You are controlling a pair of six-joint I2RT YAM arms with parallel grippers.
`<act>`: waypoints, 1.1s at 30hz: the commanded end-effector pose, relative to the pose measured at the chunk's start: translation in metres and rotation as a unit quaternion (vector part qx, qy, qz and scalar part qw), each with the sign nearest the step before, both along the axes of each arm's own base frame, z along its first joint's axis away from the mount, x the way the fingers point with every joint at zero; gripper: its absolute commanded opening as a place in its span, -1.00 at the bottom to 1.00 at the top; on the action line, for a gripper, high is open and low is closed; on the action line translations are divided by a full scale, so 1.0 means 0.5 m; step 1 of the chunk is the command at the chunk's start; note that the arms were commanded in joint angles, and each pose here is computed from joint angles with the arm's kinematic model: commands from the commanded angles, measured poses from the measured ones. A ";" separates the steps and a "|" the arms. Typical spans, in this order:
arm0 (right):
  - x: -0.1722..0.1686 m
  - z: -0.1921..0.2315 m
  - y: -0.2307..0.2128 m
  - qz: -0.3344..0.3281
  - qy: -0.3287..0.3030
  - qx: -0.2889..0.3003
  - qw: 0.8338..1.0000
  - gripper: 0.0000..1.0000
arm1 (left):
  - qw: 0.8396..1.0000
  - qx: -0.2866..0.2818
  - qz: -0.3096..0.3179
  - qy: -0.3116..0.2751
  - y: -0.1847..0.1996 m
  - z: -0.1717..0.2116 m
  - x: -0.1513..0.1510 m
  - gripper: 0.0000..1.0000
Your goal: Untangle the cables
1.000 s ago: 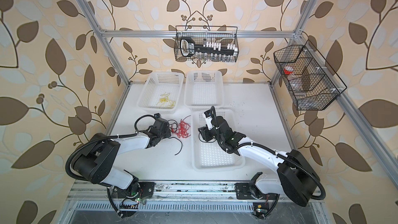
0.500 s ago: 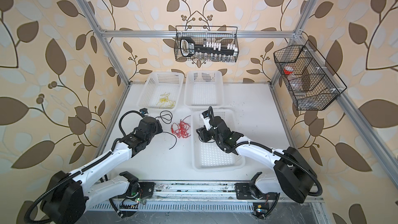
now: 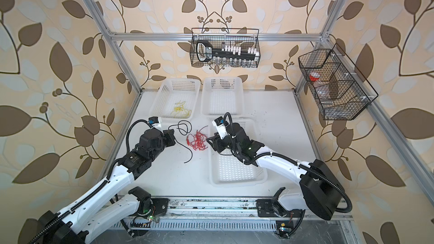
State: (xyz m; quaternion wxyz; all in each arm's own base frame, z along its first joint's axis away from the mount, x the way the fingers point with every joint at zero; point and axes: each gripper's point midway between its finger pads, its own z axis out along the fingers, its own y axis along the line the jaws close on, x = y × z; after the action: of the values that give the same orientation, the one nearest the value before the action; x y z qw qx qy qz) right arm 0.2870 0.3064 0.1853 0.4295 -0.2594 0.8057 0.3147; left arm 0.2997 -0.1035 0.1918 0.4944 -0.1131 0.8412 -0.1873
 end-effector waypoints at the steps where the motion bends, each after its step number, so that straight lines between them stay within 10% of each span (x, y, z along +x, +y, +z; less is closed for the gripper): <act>1: -0.022 0.109 0.051 0.067 -0.052 0.053 0.995 0.16 | 0.999 -0.018 -0.045 -0.020 -0.034 0.021 0.007 -1.00; 22: -0.004 0.143 0.161 0.099 -0.047 0.063 0.992 0.08 | 0.989 -0.060 -0.131 -0.037 -0.110 0.059 -0.023 -1.00; 33: -0.004 0.154 0.164 0.102 -0.052 0.069 0.991 -0.79 | 0.989 -0.065 -0.126 -0.041 -0.108 0.057 -0.020 -1.00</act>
State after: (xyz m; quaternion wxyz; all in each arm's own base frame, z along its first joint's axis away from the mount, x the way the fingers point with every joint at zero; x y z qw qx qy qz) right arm 0.2833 0.3835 0.2457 0.4374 -0.3223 0.7424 0.3920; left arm 0.2897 -0.1506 0.2060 0.4762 -0.0391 0.8307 -0.2857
